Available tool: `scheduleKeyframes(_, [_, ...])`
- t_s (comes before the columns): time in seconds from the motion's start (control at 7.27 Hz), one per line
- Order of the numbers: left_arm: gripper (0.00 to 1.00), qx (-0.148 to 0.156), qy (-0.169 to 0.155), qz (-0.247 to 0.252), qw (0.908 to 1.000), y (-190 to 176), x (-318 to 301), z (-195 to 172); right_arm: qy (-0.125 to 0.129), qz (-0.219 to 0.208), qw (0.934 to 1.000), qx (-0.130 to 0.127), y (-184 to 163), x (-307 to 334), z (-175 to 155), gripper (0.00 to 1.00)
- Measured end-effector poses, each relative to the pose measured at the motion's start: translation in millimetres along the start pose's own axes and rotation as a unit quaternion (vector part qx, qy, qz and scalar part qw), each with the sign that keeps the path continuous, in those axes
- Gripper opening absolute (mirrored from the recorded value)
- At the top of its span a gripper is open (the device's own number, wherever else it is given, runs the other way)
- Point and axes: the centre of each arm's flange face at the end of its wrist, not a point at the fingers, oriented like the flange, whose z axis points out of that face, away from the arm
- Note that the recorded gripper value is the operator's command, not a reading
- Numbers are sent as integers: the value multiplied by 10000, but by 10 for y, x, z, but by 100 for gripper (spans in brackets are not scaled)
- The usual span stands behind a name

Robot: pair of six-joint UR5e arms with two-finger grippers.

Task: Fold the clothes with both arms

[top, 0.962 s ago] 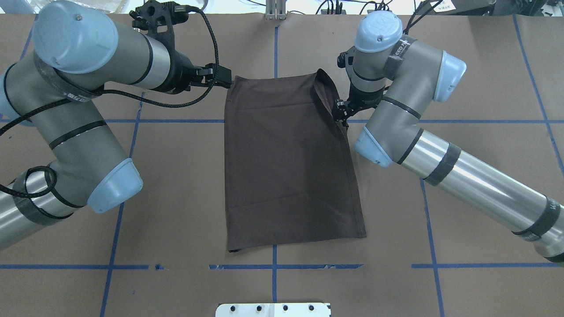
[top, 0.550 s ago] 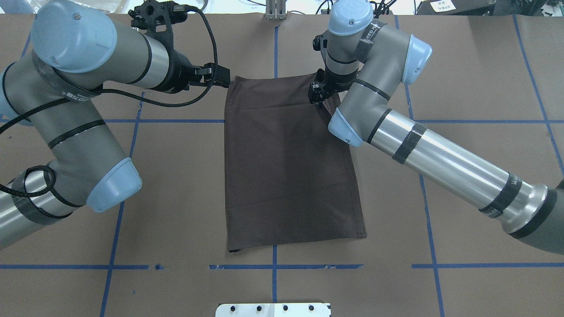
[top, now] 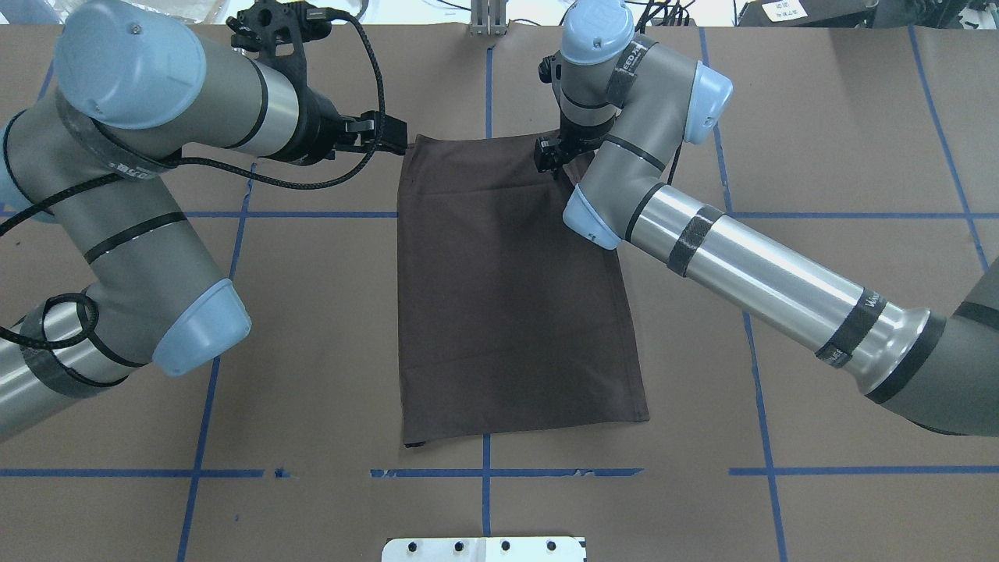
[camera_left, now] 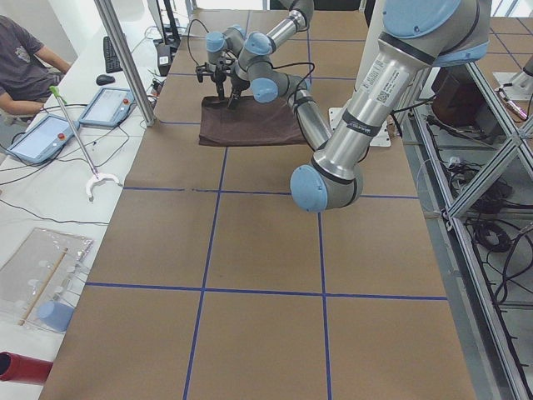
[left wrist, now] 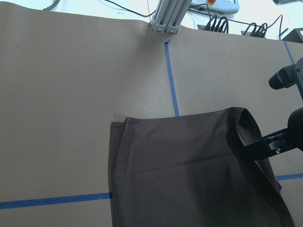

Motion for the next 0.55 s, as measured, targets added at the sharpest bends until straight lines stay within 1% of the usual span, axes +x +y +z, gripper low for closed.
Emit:
scheduleKeyframes(0.27, [100, -98, 48, -3, 9999, 16, 8, -3, 109, 32, 9999, -19, 0, 83, 120, 100])
scheduleKeyframes(0.55, [100, -158, 82, -12, 9998, 21, 14, -9, 192, 101, 9998, -19, -38, 264, 150, 100])
